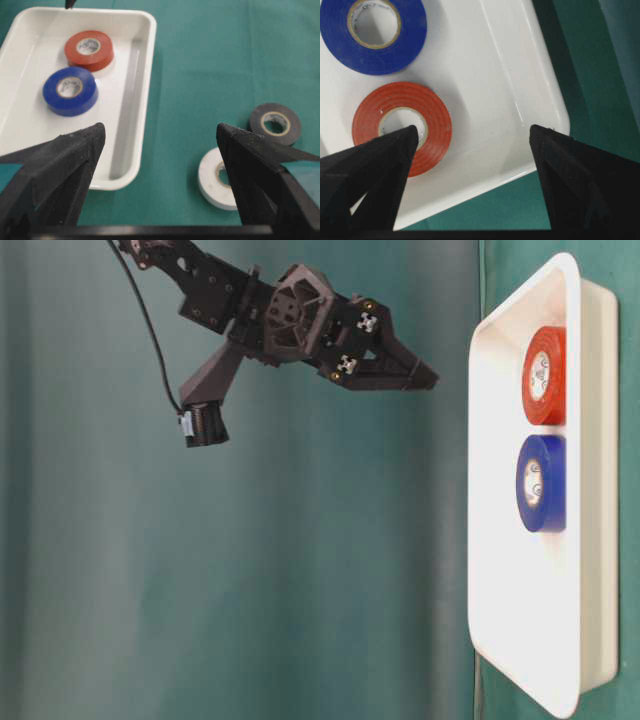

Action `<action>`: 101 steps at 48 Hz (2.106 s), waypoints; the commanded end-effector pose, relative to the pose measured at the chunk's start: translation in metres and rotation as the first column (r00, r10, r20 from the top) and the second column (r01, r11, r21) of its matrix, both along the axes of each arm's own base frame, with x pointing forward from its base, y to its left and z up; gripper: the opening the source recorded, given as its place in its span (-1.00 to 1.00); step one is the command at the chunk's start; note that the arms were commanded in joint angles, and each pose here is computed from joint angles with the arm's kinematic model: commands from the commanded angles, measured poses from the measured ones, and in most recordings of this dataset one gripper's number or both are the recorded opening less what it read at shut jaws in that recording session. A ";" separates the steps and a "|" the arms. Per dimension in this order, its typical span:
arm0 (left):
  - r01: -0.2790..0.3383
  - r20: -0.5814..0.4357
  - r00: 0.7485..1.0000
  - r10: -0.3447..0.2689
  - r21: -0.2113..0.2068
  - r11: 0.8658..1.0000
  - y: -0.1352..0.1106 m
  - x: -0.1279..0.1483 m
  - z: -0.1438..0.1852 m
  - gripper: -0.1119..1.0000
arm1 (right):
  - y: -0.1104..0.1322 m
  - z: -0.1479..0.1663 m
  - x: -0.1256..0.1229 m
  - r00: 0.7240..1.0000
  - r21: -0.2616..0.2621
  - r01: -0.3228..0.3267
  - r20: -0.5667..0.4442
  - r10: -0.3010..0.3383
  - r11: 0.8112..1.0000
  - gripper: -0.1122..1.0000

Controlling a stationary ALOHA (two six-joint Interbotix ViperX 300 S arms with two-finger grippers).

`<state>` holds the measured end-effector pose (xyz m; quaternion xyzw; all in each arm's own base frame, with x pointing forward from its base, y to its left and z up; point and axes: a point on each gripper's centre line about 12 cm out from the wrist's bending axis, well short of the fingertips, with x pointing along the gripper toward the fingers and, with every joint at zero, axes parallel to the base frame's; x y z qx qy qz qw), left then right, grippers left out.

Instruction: Pick up the tape from a random location and place it into the white case.

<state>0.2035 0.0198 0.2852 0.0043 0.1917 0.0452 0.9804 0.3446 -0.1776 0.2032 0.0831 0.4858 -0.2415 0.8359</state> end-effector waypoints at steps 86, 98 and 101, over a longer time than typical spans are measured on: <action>-0.002 0.009 1.000 0.002 -0.001 1.000 0.000 -0.001 0.005 0.89 | 0.159 0.111 -0.066 0.806 -0.139 -0.358 0.454 0.381 0.923 0.71; -0.002 0.011 1.000 0.002 0.000 1.000 0.000 -0.001 0.006 0.89 | 0.161 0.111 -0.110 0.759 -0.168 -0.348 0.527 0.382 0.922 0.71; -0.002 0.011 1.000 0.002 0.000 1.000 0.000 -0.001 0.006 0.89 | 0.162 0.107 -0.119 0.752 -0.171 -0.347 0.537 0.382 0.922 0.71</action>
